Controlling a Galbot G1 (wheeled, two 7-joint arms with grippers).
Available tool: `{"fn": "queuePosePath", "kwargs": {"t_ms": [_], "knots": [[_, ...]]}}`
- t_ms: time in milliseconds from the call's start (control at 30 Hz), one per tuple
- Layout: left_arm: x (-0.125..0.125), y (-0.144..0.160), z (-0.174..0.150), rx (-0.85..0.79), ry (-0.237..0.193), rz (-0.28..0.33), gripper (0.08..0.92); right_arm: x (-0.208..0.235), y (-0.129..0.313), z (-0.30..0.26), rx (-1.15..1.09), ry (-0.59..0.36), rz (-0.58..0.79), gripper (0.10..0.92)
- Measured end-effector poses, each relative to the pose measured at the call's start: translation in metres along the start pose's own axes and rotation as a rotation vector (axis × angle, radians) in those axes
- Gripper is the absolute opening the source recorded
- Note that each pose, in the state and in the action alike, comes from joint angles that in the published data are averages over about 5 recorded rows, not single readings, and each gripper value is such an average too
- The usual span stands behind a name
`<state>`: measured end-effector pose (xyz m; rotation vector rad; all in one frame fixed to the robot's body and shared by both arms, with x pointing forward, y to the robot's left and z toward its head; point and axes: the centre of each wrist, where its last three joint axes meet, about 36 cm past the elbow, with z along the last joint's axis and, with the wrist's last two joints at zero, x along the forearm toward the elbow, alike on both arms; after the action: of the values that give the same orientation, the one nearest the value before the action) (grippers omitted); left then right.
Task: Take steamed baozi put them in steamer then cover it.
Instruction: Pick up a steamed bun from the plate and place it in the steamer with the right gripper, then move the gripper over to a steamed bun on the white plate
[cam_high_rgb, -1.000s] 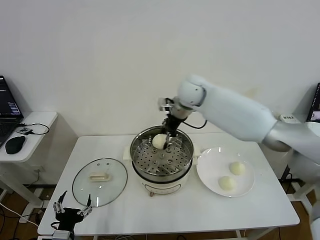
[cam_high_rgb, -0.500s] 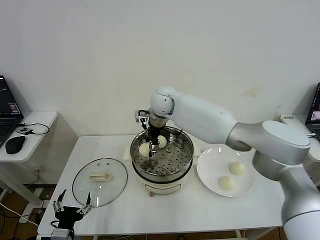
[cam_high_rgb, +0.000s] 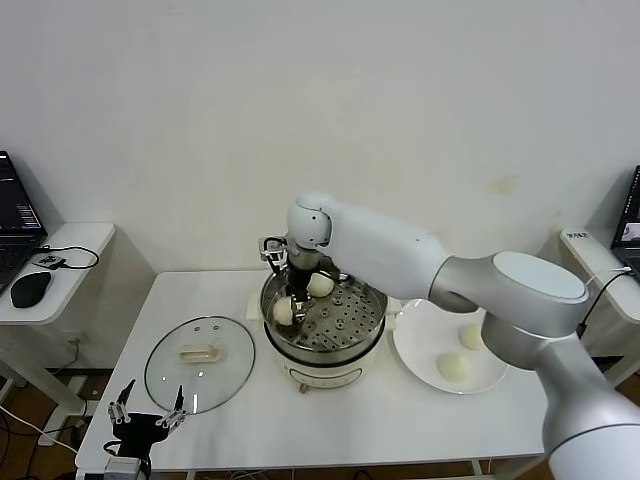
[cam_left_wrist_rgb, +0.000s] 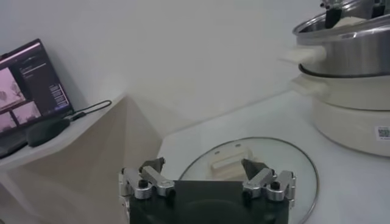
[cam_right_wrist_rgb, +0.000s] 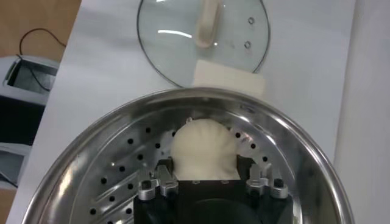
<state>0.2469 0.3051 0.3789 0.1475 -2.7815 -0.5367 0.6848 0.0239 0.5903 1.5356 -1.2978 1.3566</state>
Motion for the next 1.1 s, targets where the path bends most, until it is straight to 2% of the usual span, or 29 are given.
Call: {"fn": "queuePosePath", "kwargs": {"t_ms": [100,233,467,767,1100], "knots": [[0.000,0.000,-0.001,0.001,-0.002,0.001,0.823,0.004,0.000,0.003,-0.007,-0.006,0.007,0.816],[0.001,-0.001,-0.002,0.003,-0.003,0.002,0.823,0.020,0.001,0.011,-0.010,-0.022,0.023,0.822],[0.004,-0.001,-0.003,-0.003,-0.003,0.007,0.823,0.076,0.012,0.046,0.009,-0.047,0.058,0.823],[0.006,-0.002,-0.006,-0.008,-0.004,0.026,0.823,0.144,0.056,0.138,-0.022,-0.030,0.121,0.823],[0.007,-0.006,-0.001,-0.001,0.011,0.036,0.823,0.160,0.130,0.252,-0.132,0.037,0.156,0.823]]}}
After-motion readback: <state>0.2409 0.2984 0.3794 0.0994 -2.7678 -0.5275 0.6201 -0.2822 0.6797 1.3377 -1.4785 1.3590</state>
